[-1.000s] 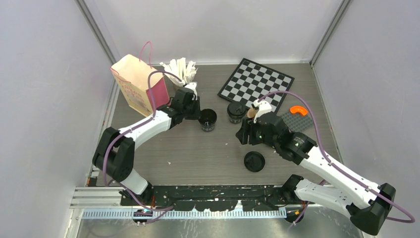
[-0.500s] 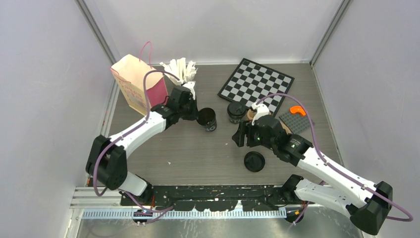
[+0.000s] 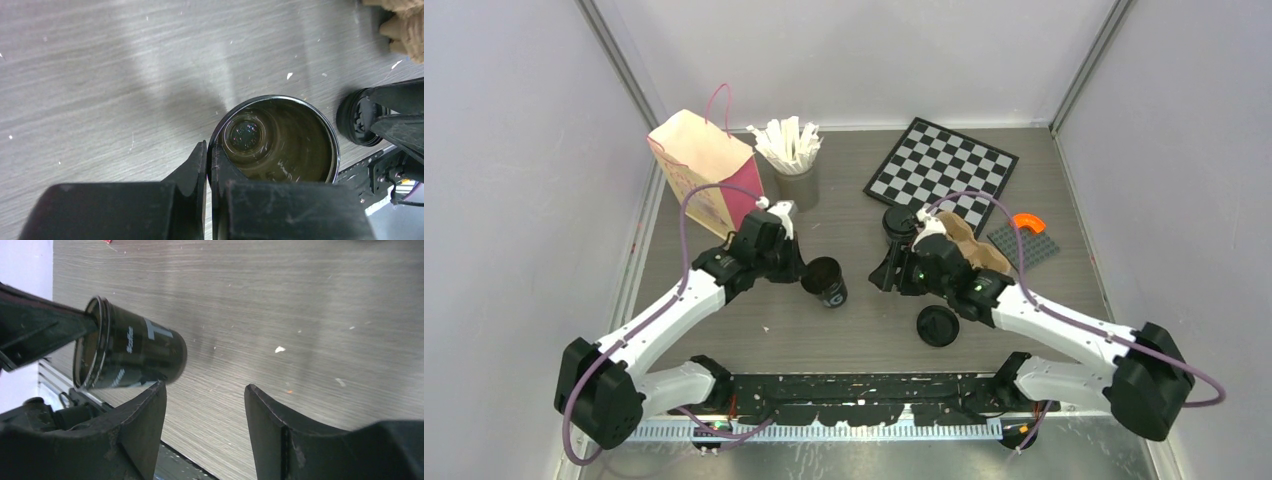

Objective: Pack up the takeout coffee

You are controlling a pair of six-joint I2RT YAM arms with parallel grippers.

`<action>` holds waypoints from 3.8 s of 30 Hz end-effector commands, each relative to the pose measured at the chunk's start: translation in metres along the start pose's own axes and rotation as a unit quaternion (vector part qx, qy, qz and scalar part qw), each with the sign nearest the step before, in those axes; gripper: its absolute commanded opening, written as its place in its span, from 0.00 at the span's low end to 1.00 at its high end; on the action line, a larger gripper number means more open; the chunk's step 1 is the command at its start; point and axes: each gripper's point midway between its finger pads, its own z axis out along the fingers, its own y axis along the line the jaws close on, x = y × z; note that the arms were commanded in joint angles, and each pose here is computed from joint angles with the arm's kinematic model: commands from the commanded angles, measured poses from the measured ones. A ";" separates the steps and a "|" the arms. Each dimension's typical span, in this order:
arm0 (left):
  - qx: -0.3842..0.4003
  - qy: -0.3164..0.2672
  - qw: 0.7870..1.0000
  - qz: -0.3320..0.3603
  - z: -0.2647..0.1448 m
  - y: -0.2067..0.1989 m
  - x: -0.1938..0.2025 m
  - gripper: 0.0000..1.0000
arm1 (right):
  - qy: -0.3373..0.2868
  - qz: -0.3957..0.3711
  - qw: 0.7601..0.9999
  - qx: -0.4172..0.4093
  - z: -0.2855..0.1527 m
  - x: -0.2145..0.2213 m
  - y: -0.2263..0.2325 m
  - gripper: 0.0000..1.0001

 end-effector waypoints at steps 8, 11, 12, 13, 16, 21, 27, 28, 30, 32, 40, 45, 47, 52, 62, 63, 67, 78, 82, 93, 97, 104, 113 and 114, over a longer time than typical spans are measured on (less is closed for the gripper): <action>0.001 0.032 0.999 -0.009 0.001 0.009 0.030 0.09 | 0.006 0.110 0.993 -0.042 0.045 0.022 0.046 0.61; 0.007 0.034 0.999 -0.005 0.000 0.006 0.030 0.16 | 0.008 0.109 0.993 -0.033 0.048 0.027 0.043 0.61; 0.008 0.033 0.999 -0.003 0.000 0.006 0.029 0.18 | 0.008 0.109 0.994 -0.032 0.049 0.028 0.043 0.61; 0.008 0.035 0.999 0.000 0.000 0.006 0.029 0.19 | 0.008 0.109 0.994 -0.031 0.049 0.029 0.042 0.61; 0.008 0.041 0.999 0.006 0.000 0.006 0.030 0.21 | 0.009 0.106 0.994 -0.025 0.049 0.031 0.041 0.61; 0.004 0.042 0.999 0.020 -0.002 0.006 0.028 0.22 | 0.008 0.103 0.995 -0.018 0.049 0.033 0.039 0.61; -0.012 0.034 0.999 0.037 -0.010 0.009 0.020 0.27 | 0.008 0.097 0.995 -0.016 0.053 0.035 0.042 0.60; -0.009 0.034 0.999 0.039 -0.011 0.008 0.020 0.28 | 0.009 0.095 0.995 -0.017 0.054 0.035 0.044 0.60; -0.006 0.034 0.999 0.041 -0.013 0.006 0.019 0.28 | 0.012 0.093 0.995 -0.017 0.055 0.037 0.046 0.61; -0.005 0.036 0.998 0.043 -0.013 0.006 0.020 0.27 | 0.013 0.091 0.996 -0.018 0.056 0.038 0.048 0.60; -0.005 0.047 0.998 0.048 -0.012 0.006 0.024 0.21 | 0.011 0.089 0.996 -0.019 0.057 0.040 0.051 0.60; 0.008 0.038 0.998 0.052 -0.015 0.001 0.020 0.02 | 0.011 0.090 0.996 -0.023 0.056 0.041 0.055 0.60; 0.012 0.037 0.998 0.052 -0.016 -0.001 0.021 0.00 | 0.012 0.093 0.995 -0.027 0.055 0.041 0.057 0.60; 0.013 0.037 0.998 0.040 -0.020 -0.002 0.021 0.00 | 0.005 0.106 0.993 -0.043 0.051 0.040 0.062 0.59; 0.024 0.039 0.999 0.006 -0.020 -0.009 0.021 0.00 | -0.017 0.129 0.989 -0.068 0.039 0.031 0.066 0.57; 0.021 0.039 0.999 0.007 -0.019 -0.008 0.021 0.00 | -0.018 0.130 0.989 -0.069 0.038 0.030 0.066 0.57; 0.010 0.042 0.999 0.004 -0.015 -0.004 0.022 0.00 | -0.028 0.135 0.988 -0.064 0.035 0.029 0.060 0.57; 0.036 0.044 0.998 -0.017 -0.012 -0.015 0.021 0.00 | -0.023 0.136 0.988 -0.068 0.031 0.032 0.058 0.56; 0.043 0.045 0.998 -0.026 -0.011 -0.018 0.023 0.00 | -0.014 0.138 0.988 -0.070 0.034 0.037 0.059 0.57; 0.083 0.047 0.994 -0.057 -0.009 -0.033 0.025 0.00 | 0.005 0.133 0.990 -0.041 0.043 0.051 0.046 0.55; 0.082 0.045 0.994 -0.061 -0.009 -0.033 0.024 0.00 | 0.007 0.121 0.992 -0.019 0.045 0.056 0.034 0.53; 0.106 0.051 0.990 -0.074 -0.008 -0.043 0.023 0.00 | 0.011 0.109 0.993 -0.047 0.041 0.051 0.048 0.48; 0.153 0.061 0.982 -0.095 -0.013 -0.061 0.024 0.00 | -0.009 0.108 0.992 -0.066 0.030 0.036 0.059 0.47; 0.156 0.060 0.981 -0.097 -0.014 -0.062 0.023 0.00 | -0.009 0.098 0.994 -0.053 0.030 0.037 0.054 0.47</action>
